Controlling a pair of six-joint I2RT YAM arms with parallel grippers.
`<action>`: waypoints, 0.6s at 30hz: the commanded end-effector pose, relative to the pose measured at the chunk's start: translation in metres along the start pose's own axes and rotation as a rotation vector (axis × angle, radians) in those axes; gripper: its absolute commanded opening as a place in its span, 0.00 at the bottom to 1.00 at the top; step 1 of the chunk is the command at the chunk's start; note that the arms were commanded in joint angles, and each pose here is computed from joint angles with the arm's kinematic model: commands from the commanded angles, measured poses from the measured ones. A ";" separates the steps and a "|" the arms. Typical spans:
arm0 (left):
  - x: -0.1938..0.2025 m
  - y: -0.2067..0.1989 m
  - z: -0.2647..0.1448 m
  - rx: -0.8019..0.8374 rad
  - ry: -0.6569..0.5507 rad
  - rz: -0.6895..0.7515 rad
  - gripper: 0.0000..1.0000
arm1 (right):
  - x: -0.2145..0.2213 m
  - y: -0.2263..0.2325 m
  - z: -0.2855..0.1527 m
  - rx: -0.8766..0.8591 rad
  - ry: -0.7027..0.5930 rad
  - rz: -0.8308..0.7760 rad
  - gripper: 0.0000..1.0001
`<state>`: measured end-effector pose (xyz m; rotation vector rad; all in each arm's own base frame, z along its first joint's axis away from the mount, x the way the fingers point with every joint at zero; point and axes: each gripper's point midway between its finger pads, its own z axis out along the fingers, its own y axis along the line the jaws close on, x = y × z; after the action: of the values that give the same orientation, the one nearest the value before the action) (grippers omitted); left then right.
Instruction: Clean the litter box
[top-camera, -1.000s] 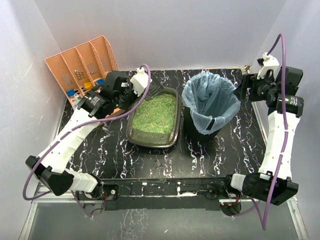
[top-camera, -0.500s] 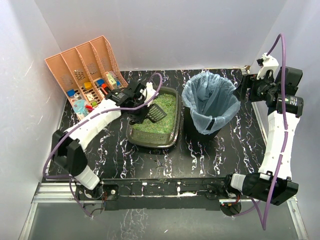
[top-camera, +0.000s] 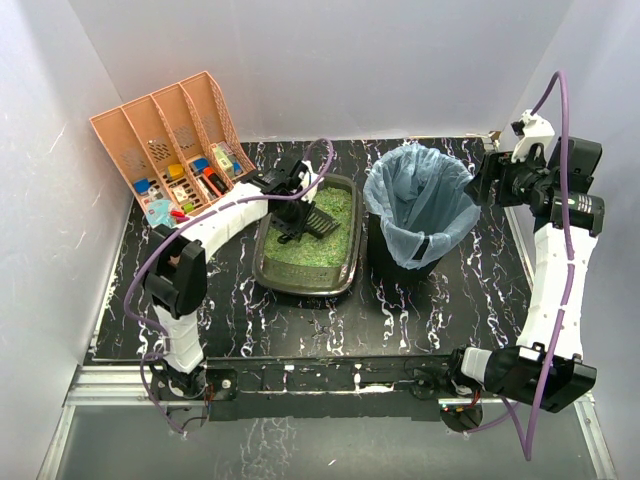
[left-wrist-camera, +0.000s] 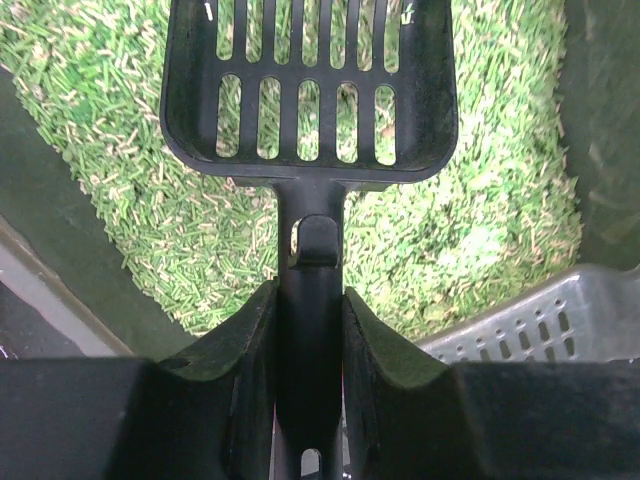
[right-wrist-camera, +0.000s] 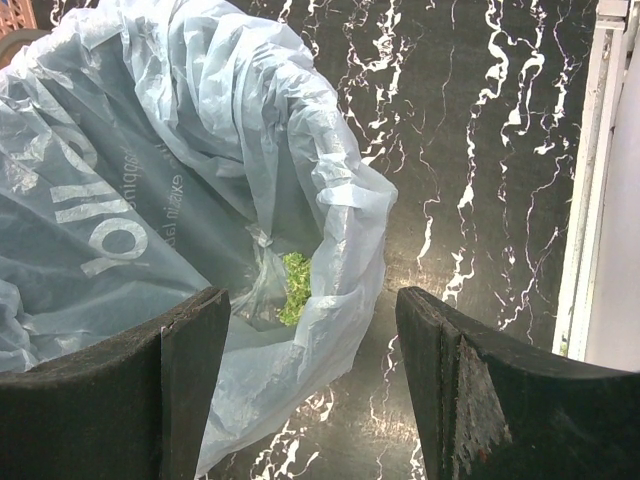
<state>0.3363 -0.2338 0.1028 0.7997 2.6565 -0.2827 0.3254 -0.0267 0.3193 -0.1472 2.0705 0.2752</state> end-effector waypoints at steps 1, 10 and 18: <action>-0.031 0.003 -0.010 -0.026 -0.108 -0.093 0.00 | -0.015 0.004 -0.007 -0.008 -0.072 -0.052 0.73; -0.035 -0.005 0.005 -0.005 -0.082 -0.238 0.00 | -0.012 0.003 -0.003 -0.014 -0.064 -0.046 0.73; -0.039 -0.020 0.007 0.047 -0.075 -0.305 0.00 | -0.010 0.001 -0.005 0.005 -0.061 -0.044 0.73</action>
<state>0.3551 -0.2574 0.0953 0.4573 2.7144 -0.3636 0.3235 -0.0238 0.3139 -0.1520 2.0766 0.2944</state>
